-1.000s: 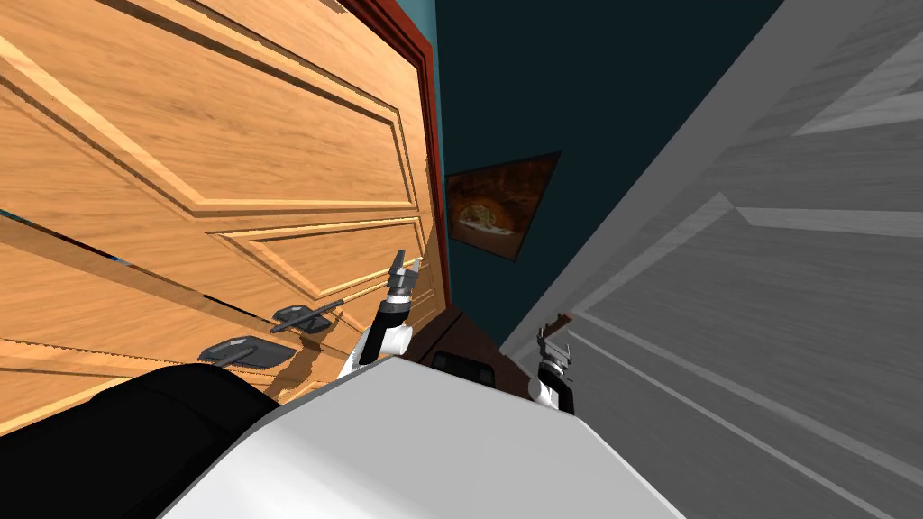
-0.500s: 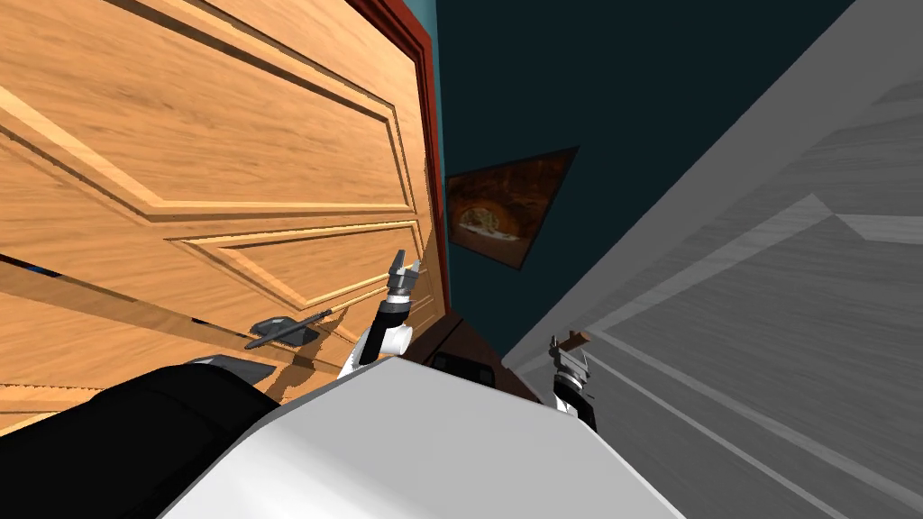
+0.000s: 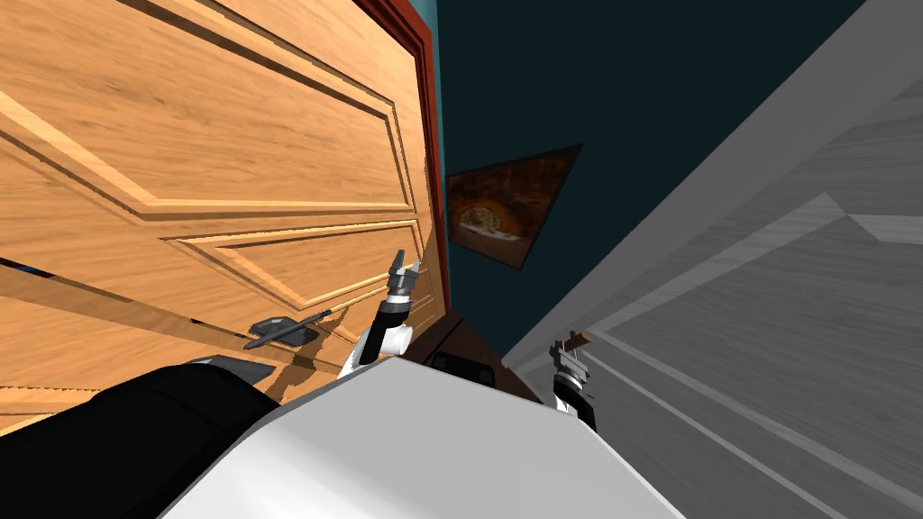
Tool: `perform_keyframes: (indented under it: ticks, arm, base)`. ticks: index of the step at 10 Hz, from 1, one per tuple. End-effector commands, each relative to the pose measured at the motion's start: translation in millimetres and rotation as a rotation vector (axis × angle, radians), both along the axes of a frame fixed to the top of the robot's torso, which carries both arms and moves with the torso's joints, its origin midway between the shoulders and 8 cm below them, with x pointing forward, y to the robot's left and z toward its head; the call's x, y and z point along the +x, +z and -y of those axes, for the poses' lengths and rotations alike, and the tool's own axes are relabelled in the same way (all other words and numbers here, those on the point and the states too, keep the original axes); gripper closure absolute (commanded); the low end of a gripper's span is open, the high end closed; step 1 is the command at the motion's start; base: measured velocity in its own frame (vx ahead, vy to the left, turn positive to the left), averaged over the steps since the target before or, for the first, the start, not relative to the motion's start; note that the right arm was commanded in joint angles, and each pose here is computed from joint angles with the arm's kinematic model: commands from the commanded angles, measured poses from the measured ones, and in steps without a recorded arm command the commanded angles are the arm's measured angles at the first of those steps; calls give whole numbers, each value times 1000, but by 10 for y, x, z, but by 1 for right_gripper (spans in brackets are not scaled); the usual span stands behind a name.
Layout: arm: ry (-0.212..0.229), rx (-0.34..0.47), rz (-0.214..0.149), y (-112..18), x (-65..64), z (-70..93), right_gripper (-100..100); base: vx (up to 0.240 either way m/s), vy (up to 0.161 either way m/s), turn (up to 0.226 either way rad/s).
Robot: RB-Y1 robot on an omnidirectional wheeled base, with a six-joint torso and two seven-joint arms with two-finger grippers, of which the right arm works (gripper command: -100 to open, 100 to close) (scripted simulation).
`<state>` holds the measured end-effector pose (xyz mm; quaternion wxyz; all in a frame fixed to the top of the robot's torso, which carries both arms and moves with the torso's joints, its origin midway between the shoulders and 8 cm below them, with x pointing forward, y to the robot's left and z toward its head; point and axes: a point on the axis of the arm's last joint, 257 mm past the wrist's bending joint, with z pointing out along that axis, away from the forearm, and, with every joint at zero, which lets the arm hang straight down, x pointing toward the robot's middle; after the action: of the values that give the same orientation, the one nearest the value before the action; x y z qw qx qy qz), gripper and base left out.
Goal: Pull the door open
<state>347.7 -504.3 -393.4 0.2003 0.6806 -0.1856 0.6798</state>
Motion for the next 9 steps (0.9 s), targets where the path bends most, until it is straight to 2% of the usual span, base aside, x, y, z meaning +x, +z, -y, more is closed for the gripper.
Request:
perform_keyframes:
  ticks: [1,2,3,5,9]
  arm:
    - [0,0,0,2,3,5,100]
    - [0,0,0,2,3,5,100]
    - [23,2,1,5,30,-56,100]
    - [47,5,3,10,57,-113,100]
    - [129,15,5,20,136,-321,100]
  base:
    - [0,0,0]
    - [0,0,0]
    - [-123,-2,44]
    - [-198,0,68]
    - [-229,16,64]
